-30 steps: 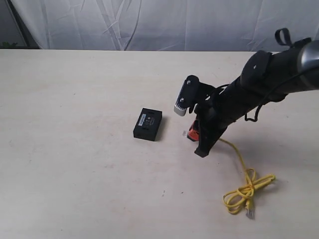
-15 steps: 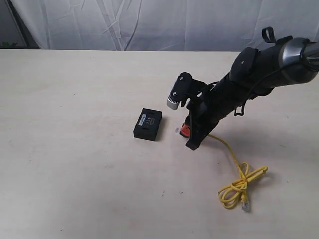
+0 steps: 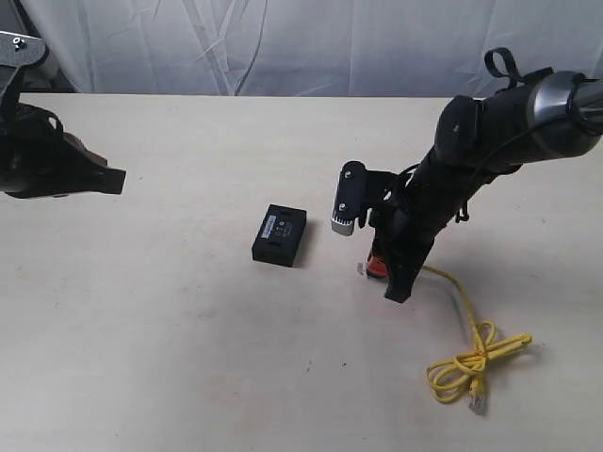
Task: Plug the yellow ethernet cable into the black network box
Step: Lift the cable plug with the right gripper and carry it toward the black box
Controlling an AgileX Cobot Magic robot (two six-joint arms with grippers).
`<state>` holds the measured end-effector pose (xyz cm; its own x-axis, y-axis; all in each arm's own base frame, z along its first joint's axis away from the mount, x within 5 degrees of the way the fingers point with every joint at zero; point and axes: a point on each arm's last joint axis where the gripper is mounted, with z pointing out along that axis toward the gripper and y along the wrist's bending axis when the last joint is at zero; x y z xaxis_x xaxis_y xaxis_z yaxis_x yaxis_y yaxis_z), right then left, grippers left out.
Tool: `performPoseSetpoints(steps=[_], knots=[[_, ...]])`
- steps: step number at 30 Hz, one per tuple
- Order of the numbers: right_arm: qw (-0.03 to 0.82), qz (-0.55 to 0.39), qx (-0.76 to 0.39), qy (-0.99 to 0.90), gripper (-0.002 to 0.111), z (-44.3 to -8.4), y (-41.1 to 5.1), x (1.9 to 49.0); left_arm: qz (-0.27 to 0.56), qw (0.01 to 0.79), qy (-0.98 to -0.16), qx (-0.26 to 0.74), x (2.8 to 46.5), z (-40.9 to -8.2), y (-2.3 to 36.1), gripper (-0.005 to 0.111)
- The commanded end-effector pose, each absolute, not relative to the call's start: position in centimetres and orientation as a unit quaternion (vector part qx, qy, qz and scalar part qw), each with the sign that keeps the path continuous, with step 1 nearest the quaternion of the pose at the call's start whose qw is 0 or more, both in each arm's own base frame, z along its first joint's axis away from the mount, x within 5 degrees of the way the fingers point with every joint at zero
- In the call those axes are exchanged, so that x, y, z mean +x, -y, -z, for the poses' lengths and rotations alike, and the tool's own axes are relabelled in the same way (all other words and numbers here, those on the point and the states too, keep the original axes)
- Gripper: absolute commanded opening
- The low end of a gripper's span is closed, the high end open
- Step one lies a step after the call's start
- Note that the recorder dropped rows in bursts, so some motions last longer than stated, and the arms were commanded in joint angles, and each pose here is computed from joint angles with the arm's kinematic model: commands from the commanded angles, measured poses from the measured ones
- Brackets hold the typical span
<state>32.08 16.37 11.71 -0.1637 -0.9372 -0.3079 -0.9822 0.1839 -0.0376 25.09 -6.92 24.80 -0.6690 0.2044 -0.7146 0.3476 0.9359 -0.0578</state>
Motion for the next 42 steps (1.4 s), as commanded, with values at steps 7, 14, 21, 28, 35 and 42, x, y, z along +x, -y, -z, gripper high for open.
performPoseSetpoints(steps=[7,14,21,28,35,42], knots=[[0.125,-0.079,-0.639,-0.755,0.024,-11.1,-16.2,32.3,0.097,0.391,-0.903,0.149,25.3,-25.1,7.2,0.000],[0.165,-0.064,-0.642,-0.746,0.058,-14.4,-16.1,32.2,0.096,0.395,-0.902,0.148,25.3,-25.1,7.2,0.000],[0.162,-0.054,-0.653,-0.738,0.058,-15.8,-15.8,31.8,0.096,0.395,-0.902,0.148,25.3,-25.1,7.2,0.000],[0.136,-0.054,-0.658,-0.739,0.058,-13.6,-15.7,32.1,0.097,0.395,-0.902,0.147,25.3,-25.1,7.2,0.000],[0.146,-0.044,-0.655,-0.740,0.054,-12.6,-15.8,32.6,0.096,0.397,-0.901,0.146,25.4,-25.2,7.1,0.000],[0.139,-0.045,-0.653,-0.743,0.054,-11.5,-15.9,32.7,0.096,0.398,-0.901,0.146,25.4,-25.2,7.1,0.000]])
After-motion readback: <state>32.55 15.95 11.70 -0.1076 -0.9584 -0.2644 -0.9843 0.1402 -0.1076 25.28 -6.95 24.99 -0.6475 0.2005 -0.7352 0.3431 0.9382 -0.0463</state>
